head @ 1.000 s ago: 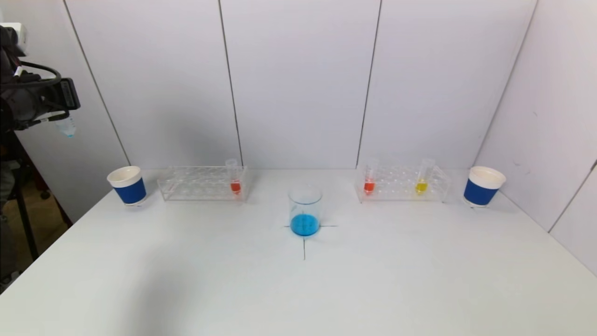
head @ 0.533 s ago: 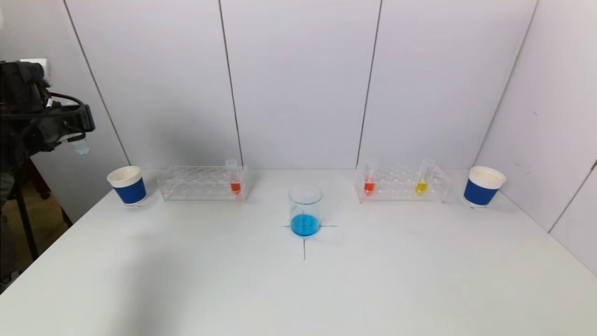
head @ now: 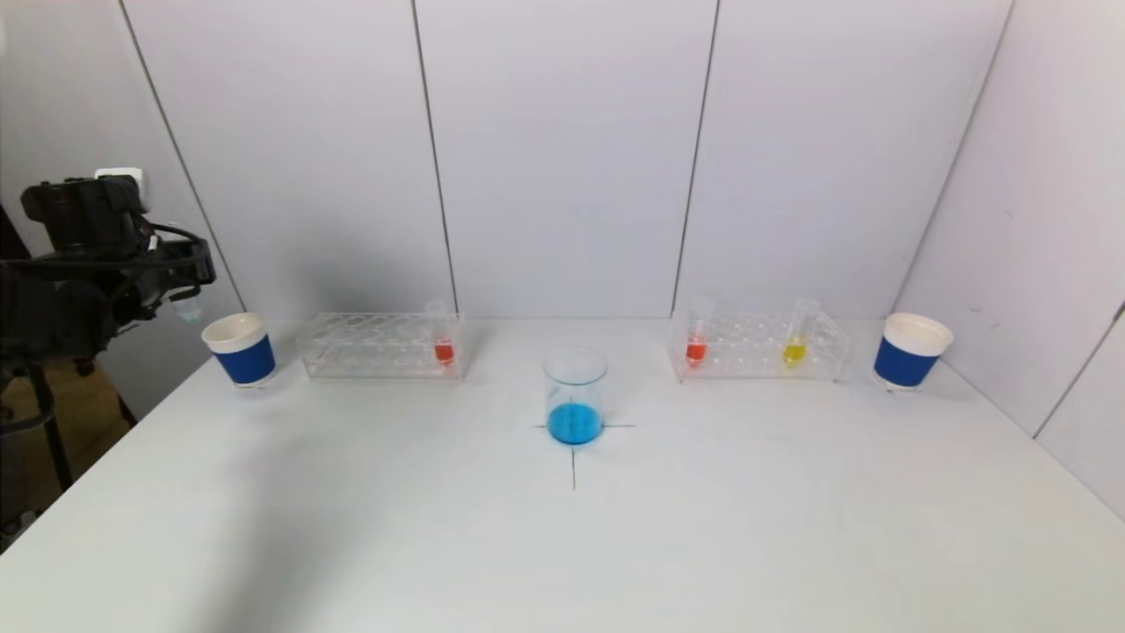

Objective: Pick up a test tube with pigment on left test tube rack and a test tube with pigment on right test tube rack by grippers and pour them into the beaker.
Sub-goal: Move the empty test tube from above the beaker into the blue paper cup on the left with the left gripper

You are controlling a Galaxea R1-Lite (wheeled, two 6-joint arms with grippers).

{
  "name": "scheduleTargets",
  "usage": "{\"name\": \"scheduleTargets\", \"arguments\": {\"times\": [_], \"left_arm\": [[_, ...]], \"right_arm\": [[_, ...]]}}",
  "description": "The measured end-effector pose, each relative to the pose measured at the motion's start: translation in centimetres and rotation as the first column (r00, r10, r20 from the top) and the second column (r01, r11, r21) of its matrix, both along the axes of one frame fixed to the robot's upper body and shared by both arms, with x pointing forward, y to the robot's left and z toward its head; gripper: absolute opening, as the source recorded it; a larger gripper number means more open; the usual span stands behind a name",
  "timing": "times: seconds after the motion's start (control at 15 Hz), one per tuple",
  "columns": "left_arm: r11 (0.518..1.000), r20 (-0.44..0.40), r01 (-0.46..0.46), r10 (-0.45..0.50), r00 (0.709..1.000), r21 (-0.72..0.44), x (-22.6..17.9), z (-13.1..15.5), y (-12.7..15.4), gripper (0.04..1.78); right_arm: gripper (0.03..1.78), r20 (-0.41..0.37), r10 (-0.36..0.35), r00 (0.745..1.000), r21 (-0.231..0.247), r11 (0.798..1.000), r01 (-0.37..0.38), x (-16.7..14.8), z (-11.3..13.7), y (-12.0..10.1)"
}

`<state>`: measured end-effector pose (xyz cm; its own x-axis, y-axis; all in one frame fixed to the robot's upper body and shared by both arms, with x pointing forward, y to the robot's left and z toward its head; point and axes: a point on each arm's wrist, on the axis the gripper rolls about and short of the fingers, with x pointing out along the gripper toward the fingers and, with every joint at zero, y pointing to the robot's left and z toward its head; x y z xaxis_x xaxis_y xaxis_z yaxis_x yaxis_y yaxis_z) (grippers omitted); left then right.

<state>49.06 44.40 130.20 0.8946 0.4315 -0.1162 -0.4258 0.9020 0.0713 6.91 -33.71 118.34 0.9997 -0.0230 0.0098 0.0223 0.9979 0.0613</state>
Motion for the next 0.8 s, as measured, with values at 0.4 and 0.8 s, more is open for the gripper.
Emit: {"name": "scheduleTargets", "arguments": {"times": [0.4,0.8], "left_arm": [[1.000,0.026,0.010,-0.010,1.000,0.011,2.7,-2.1,0.7,0.47],[0.999,0.004,0.048,-0.048,0.999,0.003,4.2,-4.0,1.0,0.47]], "right_arm": [[1.77,0.000,0.000,1.000,0.000,1.000,0.000,0.0,0.0,0.0],[1.77,0.000,0.000,1.000,0.000,1.000,0.000,0.0,0.0,0.0]]}}
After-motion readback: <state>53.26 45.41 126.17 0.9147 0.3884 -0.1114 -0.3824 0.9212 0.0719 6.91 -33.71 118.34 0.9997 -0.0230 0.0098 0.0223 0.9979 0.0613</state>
